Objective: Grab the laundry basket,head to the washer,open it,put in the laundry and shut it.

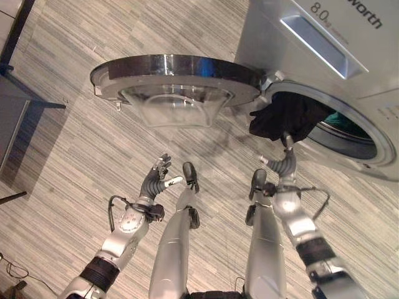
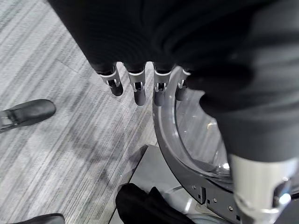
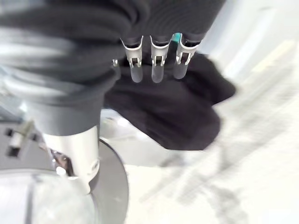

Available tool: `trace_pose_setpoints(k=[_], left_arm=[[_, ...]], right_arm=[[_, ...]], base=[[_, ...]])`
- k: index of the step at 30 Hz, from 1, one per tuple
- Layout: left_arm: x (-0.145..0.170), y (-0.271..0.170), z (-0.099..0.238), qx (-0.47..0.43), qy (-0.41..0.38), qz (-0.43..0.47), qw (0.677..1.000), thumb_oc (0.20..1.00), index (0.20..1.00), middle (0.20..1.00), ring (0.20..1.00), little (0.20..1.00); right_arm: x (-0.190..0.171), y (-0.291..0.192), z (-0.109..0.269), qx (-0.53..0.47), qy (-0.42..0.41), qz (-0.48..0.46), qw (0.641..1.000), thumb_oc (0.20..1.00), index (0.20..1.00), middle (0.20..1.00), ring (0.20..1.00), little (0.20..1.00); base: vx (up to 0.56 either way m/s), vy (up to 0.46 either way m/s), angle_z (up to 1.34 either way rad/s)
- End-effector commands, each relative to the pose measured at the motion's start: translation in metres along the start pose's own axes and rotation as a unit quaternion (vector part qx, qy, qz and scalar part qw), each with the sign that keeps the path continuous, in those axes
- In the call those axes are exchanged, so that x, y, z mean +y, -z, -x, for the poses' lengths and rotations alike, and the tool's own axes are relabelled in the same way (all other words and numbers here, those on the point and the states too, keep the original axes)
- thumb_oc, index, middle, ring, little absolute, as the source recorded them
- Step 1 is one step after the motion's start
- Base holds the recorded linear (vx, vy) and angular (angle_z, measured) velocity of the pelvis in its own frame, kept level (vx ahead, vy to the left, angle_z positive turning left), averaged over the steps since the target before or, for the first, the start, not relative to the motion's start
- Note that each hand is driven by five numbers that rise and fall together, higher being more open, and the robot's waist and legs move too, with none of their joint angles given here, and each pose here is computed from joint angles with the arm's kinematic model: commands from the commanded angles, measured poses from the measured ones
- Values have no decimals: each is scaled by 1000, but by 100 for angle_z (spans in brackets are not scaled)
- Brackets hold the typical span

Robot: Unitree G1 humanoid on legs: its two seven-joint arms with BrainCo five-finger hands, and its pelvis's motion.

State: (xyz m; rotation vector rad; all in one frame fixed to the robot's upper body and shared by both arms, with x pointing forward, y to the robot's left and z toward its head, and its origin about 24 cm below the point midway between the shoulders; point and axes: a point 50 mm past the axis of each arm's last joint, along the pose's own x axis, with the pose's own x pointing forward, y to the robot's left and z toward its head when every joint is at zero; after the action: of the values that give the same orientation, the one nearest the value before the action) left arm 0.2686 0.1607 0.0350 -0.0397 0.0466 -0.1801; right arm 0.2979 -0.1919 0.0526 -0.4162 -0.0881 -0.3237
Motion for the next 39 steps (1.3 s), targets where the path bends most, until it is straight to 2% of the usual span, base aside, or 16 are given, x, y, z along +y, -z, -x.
trace_pose_setpoints(k=[1,6,11,14,19,21,27,33,39], left_arm=[[4,7,15,1,-7,-18,1000,1000,1000,1000,1000,1000],[10,6,20,-6,-21,-12,1000,1000,1000,1000,1000,1000],[8,1,20,-26,-29,16,999,1000,1000,1000,1000,1000],[1,-7,16,-42,-14,30,999,1000,1000,1000,1000,1000],[-5,-12,9,-44,5,31,999,1000,1000,1000,1000,1000],[-12,-17,2,-45,32,26,998,1000,1000,1000,1000,1000],[-21,-21,-2,-45,67,31,996,1000,1000,1000,1000,1000],[-28,-26,-3,-45,96,20,994,1000,1000,1000,1000,1000],[-25,-29,-5,-49,89,15,995,1000,1000,1000,1000,1000]], right_arm=[[-3,-8,-1,-31,-12,7,999,1000,1000,1000,1000,1000],[1,48,36,65,-68,60,994,1000,1000,1000,1000,1000],[-3,112,66,217,-58,114,968,1000,1000,1000,1000,1000],[-10,137,66,306,-16,131,943,1000,1000,1000,1000,1000],[-22,145,52,361,15,139,922,1000,1000,1000,1000,1000],[-44,151,43,428,46,131,893,1000,1000,1000,1000,1000],[-72,143,21,442,92,97,887,1000,1000,1000,1000,1000],[-119,110,-23,409,154,108,893,1000,1000,1000,1000,1000],[-159,78,-52,367,220,57,902,1000,1000,1000,1000,1000]], base=[[9,33,1],[9,27,-9],[-15,11,0],[-53,28,-6],[-53,12,-1],[-45,13,9],[-7,31,0],[-24,-3,-17],[-4,-14,11]])
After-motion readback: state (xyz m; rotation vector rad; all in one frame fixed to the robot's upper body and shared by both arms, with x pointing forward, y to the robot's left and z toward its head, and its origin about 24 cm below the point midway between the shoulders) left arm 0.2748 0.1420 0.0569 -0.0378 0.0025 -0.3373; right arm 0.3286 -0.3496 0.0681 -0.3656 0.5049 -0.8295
